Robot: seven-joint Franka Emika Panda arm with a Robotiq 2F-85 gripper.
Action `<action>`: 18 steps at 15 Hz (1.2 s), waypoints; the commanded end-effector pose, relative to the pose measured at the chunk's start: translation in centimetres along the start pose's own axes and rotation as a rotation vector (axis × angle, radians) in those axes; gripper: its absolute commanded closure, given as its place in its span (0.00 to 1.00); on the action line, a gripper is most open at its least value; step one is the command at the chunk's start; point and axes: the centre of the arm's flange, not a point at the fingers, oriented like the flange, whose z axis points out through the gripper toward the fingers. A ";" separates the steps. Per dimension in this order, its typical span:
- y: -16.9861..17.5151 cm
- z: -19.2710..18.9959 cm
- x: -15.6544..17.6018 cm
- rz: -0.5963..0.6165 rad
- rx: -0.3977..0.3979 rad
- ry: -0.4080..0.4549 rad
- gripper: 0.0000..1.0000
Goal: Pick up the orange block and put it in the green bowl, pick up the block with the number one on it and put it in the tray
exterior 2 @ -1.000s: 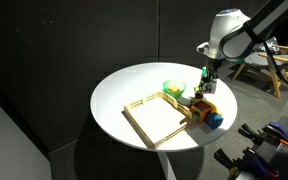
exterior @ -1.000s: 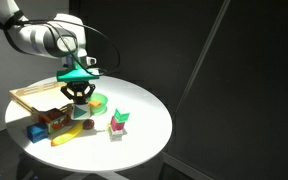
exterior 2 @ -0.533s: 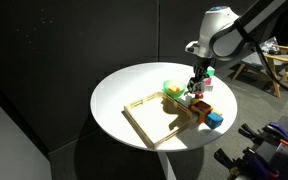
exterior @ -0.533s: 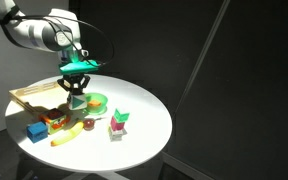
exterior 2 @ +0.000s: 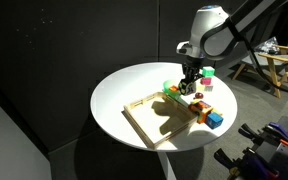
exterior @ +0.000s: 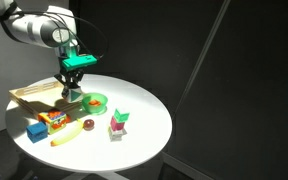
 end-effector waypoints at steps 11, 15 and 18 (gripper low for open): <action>-0.3 -0.4 5.5 -0.415 0.019 0.075 0.94; -0.6 1.0 6.1 -0.439 0.032 0.076 0.94; -0.6 2.2 6.2 -0.442 0.044 0.079 0.94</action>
